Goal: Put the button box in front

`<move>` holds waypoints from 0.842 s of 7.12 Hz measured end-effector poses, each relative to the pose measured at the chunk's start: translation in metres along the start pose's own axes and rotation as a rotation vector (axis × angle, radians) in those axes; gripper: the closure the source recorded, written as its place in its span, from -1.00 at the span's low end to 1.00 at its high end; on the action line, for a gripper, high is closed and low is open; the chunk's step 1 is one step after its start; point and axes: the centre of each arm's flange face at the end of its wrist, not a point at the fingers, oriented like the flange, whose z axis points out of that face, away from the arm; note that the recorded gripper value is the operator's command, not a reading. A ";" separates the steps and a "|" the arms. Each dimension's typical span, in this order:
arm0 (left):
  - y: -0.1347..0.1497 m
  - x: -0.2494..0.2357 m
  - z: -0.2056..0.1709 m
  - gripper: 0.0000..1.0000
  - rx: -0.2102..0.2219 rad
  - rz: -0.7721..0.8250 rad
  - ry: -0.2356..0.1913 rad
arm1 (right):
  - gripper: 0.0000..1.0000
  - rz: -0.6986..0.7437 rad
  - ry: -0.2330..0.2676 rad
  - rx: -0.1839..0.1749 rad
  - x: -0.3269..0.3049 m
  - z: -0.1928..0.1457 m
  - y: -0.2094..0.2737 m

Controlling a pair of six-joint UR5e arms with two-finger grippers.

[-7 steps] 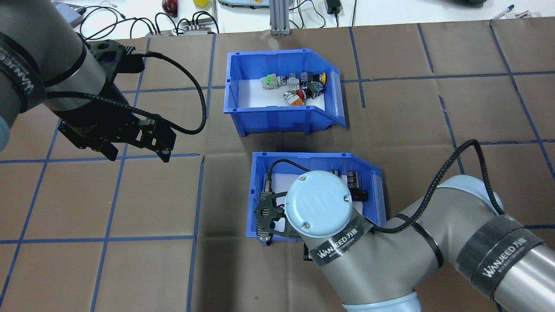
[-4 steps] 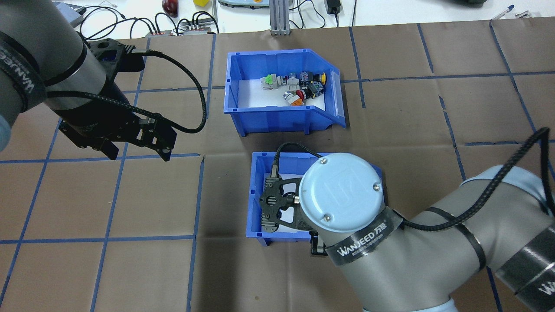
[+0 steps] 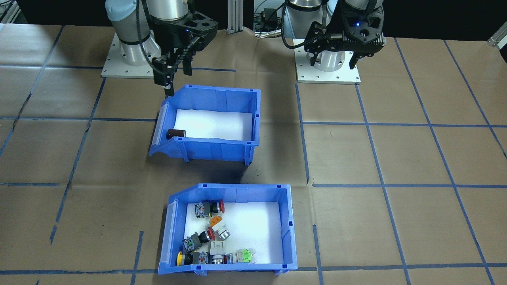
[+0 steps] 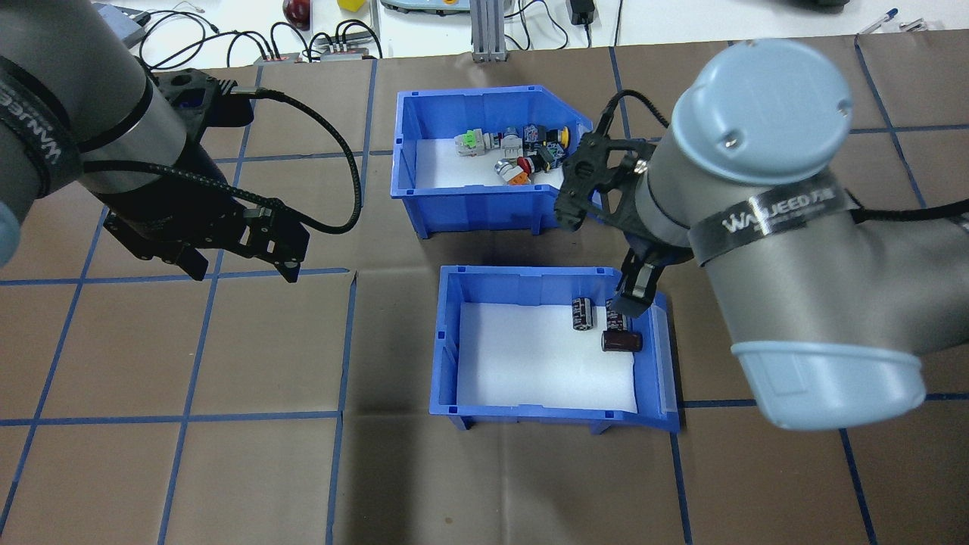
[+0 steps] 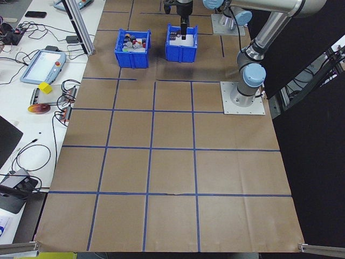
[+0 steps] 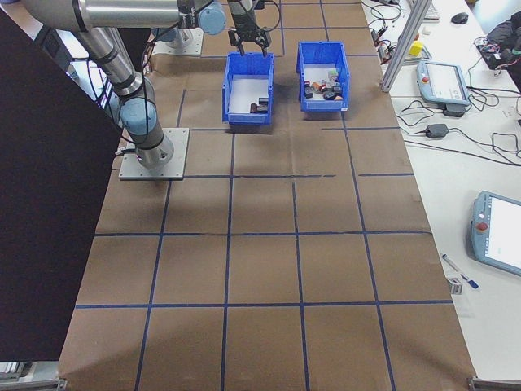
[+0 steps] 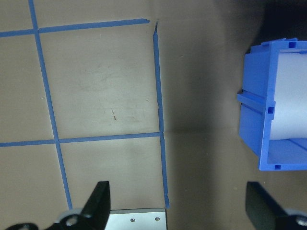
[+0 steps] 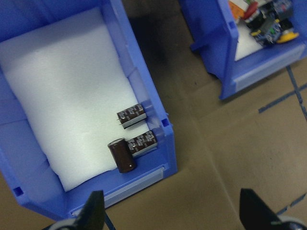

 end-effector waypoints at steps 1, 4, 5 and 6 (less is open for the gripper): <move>0.000 0.000 0.000 -0.98 0.000 0.000 0.000 | -1.00 0.182 0.010 -0.008 0.028 -0.002 0.010; 0.001 0.000 0.000 -0.98 0.001 -0.001 0.000 | -1.00 0.643 -0.024 -0.065 0.082 -0.014 0.017; 0.001 0.000 -0.001 -0.98 0.002 -0.001 -0.001 | -1.00 0.757 -0.078 -0.101 0.098 -0.017 0.013; 0.001 0.000 -0.001 -0.98 0.002 -0.001 -0.001 | -1.00 0.851 -0.127 -0.137 0.112 -0.017 0.012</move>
